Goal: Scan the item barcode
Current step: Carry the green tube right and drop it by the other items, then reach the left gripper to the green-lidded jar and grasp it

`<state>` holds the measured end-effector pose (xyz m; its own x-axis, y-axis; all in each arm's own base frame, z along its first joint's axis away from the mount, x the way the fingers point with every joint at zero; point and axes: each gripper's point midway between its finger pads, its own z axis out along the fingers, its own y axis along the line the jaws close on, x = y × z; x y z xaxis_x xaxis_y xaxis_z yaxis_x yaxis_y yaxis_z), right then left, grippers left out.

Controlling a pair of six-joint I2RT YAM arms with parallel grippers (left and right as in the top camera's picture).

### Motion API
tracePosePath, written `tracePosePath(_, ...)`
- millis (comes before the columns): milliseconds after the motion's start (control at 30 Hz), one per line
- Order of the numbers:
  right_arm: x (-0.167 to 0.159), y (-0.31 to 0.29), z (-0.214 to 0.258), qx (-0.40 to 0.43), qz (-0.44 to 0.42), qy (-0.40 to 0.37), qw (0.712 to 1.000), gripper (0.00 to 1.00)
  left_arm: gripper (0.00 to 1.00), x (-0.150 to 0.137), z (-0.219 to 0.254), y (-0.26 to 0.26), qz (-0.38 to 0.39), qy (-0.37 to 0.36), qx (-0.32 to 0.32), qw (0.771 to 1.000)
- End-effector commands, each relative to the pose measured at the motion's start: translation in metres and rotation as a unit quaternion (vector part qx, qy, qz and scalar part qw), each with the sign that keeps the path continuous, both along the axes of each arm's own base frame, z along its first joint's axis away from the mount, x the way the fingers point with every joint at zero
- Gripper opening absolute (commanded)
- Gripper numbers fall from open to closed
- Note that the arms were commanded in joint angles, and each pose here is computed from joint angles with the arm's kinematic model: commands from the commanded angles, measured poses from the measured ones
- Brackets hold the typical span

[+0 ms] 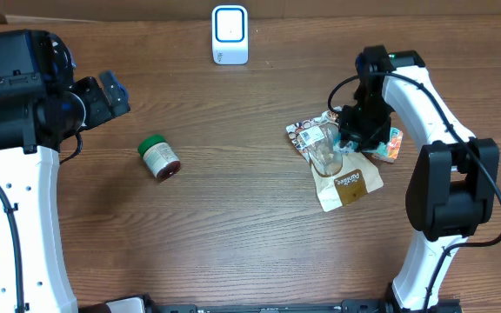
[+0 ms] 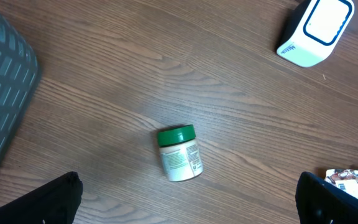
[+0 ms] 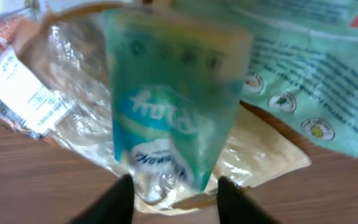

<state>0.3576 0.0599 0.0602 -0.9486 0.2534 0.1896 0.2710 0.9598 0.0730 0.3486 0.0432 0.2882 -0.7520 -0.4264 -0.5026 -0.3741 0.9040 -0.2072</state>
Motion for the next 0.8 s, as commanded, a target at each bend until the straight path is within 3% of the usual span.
tracePosePath(0,0.002,0.005,0.005,0.013,0.0,-0.006,1.0,0.55,1.0,-0.001,0.009,0.003,0.001,-0.012,0.007,1.0)
tracePosePath(267,0.019,0.034,0.075,0.083,0.022,-0.083,0.993,0.63,1.0,-0.001,0.009,0.003,0.001,-0.012,0.007,1.0)
tracePosePath(433,0.011,0.091,0.137,0.191,0.103,-0.166,0.962,0.63,1.0,-0.001,0.009,0.003,0.001,-0.012,0.007,1.0)
tracePosePath(500,0.009,0.109,0.146,0.2,0.127,-0.186,0.954,0.7,1.0,-0.001,0.009,0.003,0.001,-0.012,0.007,1.0)
tracePosePath(567,0.008,0.127,0.148,0.206,0.15,-0.196,0.947,0.94,0.99,-0.001,0.009,0.003,0.001,-0.012,0.007,1.0)
tracePosePath(600,0.007,0.136,0.148,0.209,0.161,-0.2,0.944,1.0,1.0,-0.001,0.009,0.003,0.001,-0.012,0.007,1.0)
tracePosePath(767,0.007,0.177,0.136,0.225,0.19,-0.219,0.93,1.0,1.0,-0.001,0.009,0.003,0.001,-0.012,0.007,1.0)
